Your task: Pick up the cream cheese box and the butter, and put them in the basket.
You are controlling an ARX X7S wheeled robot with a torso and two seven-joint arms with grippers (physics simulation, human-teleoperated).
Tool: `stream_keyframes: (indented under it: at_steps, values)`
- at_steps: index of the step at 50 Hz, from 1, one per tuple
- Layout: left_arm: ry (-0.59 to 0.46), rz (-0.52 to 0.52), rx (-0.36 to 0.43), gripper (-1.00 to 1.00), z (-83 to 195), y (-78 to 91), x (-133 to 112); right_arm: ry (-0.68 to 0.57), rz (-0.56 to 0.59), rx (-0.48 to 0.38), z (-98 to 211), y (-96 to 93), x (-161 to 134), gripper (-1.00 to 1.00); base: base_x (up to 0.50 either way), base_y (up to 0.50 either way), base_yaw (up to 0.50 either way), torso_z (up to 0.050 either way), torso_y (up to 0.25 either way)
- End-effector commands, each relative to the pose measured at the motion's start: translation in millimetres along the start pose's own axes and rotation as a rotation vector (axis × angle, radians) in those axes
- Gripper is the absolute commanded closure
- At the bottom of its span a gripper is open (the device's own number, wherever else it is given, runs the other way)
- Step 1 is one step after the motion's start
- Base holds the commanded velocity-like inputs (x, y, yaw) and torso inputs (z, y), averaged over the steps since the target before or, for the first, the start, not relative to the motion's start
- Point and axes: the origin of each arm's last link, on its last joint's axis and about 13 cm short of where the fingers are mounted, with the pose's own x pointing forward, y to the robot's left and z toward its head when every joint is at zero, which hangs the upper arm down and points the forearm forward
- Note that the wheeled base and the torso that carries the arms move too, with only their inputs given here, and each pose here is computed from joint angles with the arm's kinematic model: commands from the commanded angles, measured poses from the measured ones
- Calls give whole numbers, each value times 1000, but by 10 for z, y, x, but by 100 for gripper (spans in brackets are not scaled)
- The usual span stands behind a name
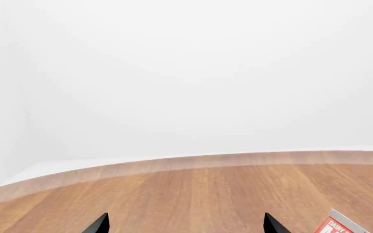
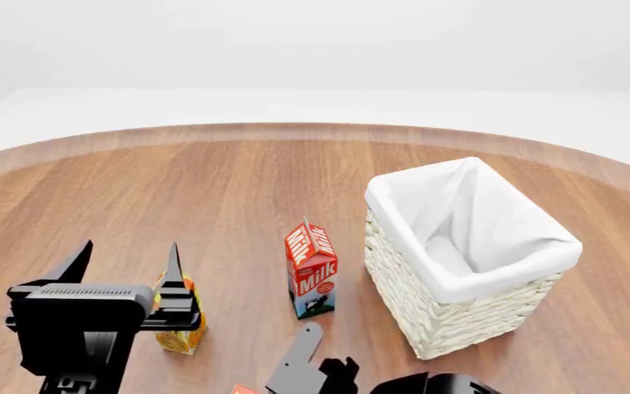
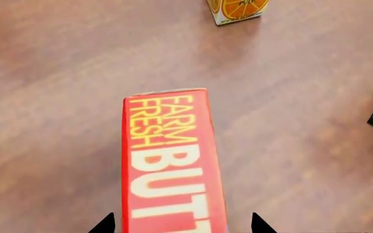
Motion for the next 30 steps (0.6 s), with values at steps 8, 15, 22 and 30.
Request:
stream_keyframes:
  at_steps: [8, 15, 22, 30]
  values:
    - [0, -1, 0, -100, 1, -1, 1, 17, -2, 8, -55, -22, 88, -100, 0, 0, 0, 0, 0]
    - [0, 0, 0, -100, -2, 1, 1, 19, 6, 6, -58, -5, 99, -100, 0, 0, 0, 0, 0]
    - [-1, -1, 0, -100, -4, 0, -3, 24, 15, 7, -80, 11, 122, -100, 0, 0, 0, 0, 0]
    - [0, -2, 0, -100, -2, -4, -6, 31, 18, 5, -91, 12, 135, -100, 0, 0, 0, 0, 0]
